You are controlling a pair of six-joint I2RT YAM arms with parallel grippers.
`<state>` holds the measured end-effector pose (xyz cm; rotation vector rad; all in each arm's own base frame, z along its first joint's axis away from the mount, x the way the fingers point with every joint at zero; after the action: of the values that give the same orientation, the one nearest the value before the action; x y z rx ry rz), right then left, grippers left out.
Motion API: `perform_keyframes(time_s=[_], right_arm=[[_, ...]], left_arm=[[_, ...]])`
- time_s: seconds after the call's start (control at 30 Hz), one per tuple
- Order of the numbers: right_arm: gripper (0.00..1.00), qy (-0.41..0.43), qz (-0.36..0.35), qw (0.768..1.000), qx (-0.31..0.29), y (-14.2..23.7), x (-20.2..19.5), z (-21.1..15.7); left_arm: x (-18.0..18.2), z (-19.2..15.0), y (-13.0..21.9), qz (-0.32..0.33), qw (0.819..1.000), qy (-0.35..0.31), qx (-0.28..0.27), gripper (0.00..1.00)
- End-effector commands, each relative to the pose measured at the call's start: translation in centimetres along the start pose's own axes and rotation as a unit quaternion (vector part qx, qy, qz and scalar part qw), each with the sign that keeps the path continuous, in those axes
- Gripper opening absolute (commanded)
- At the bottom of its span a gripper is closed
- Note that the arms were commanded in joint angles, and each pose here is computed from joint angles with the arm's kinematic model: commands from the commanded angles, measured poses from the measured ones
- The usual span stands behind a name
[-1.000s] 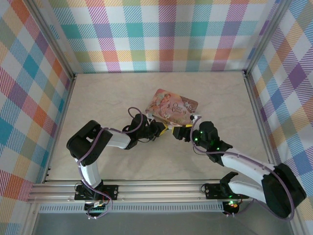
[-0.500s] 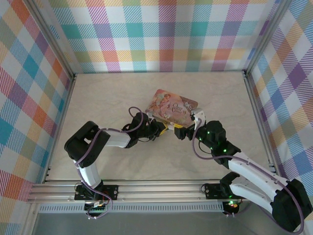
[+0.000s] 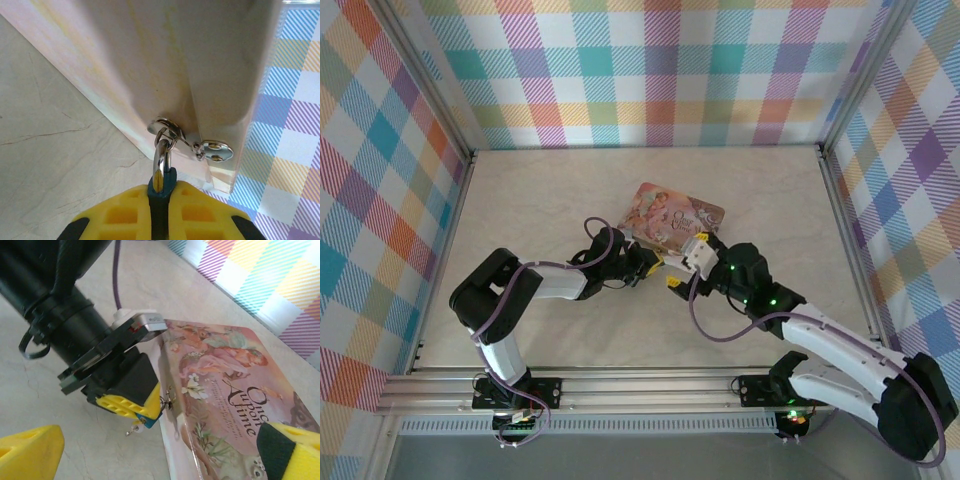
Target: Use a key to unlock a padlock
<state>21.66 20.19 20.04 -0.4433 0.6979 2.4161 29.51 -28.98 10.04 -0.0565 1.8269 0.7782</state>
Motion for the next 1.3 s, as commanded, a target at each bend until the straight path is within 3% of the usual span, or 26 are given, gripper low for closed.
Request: perform_keyframes(time_s=[0.0, 0.23, 0.4, 0.57, 1.27], right_arm=[[0.96, 0.064, 0.012, 0.998, -0.011, -1.0, 0.9, -0.3], [0.83, 0.111, 0.015, 0.993, 0.031, -3.6, 1.8, -1.9], [0.66, 0.146, -0.008, 0.987, 0.060, -5.2, 2.2, -2.6], [0.56, 0.163, -0.015, 0.983, 0.078, -6.3, 2.6, -3.2], [0.35, 0.167, -0.028, 0.980, 0.100, -7.9, 3.3, -4.4]], left_arm=[[-2.4, -0.9, 0.5, -0.030, 0.999, -0.006, 0.009, 0.00], [-2.5, -1.2, 0.3, -0.031, 0.999, -0.005, 0.014, 0.00], [-2.7, -1.2, 0.2, -0.032, 0.999, -0.006, 0.016, 0.00], [-2.8, -1.2, 0.2, -0.033, 0.999, -0.006, 0.015, 0.00], [-2.8, -1.4, -0.1, -0.029, 0.999, -0.008, 0.021, 0.00]])
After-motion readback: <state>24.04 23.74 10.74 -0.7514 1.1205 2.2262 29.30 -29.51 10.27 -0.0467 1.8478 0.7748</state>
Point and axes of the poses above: each hand's point on the last joint's axis, 136 mm out from that joint toward the fingers, its own y axis back along the fingers, its own x axis along the line the jaws close on, z = x × y, the point moved 5 cm from there along y, back along the fingers, and after that the axes turned 10 degrees about y, right-handed, at the moved point
